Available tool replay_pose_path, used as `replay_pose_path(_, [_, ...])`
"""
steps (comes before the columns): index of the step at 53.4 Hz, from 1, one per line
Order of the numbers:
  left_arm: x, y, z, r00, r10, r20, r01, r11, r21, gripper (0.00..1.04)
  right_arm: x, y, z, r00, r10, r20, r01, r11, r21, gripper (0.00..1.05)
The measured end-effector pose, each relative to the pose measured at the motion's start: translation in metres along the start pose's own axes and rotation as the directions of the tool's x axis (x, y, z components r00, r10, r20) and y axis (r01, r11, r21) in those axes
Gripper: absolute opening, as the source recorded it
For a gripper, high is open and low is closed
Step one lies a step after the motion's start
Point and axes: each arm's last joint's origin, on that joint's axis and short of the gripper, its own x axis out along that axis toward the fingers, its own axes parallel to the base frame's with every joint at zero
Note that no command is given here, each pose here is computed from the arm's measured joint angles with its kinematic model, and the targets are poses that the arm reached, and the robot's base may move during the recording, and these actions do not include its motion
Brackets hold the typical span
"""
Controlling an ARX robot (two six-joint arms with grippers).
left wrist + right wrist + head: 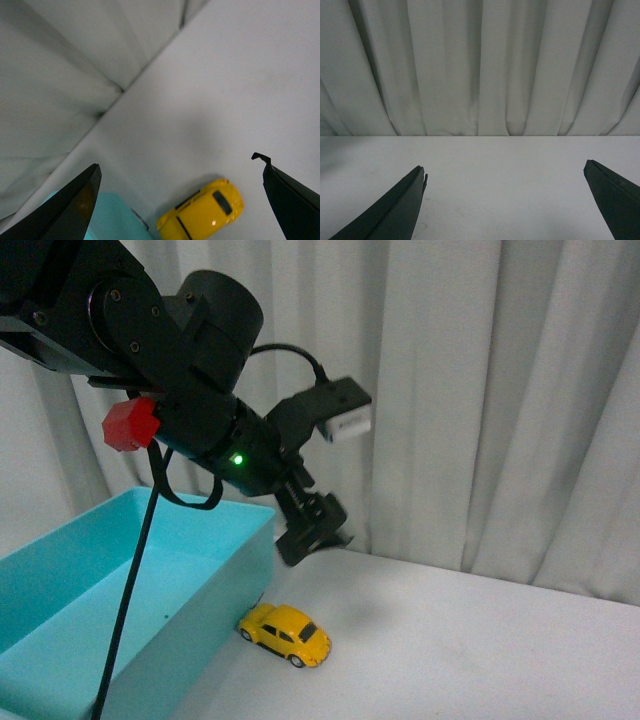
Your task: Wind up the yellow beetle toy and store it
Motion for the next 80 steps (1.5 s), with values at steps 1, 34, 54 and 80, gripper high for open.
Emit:
replay_pose_path(1, [0.002,-0.002,0.000,0.999,-0.016,-0.029,0.018,0.999,0.046,0.98,0.000,0.000,0.000,1.000,0.000,0.000,0.000,1.000,0.000,0.98])
replay_pose_path(34, [0.068,-0.032,-0.035,0.867,-0.081,-0.492,0.390,0.724,0.568,0.98,0.000,0.000,0.000,1.000,0.000,0.000,0.000,1.000,0.000,0.98])
replay_pose_path(54, [0.095,-0.028,-0.043,0.831,-0.056,-0.554,0.411,0.733,0.542,0.98,0.000,0.000,0.000,1.000,0.000,0.000,0.000,1.000,0.000,0.98])
replay_pose_path(80, [0.101,-0.024,-0.042,0.814,-0.044,-0.579,0.361,0.819,0.446,0.62,0.000,0.000,0.000,1.000,0.000,0.000,0.000,1.000,0.000,0.98])
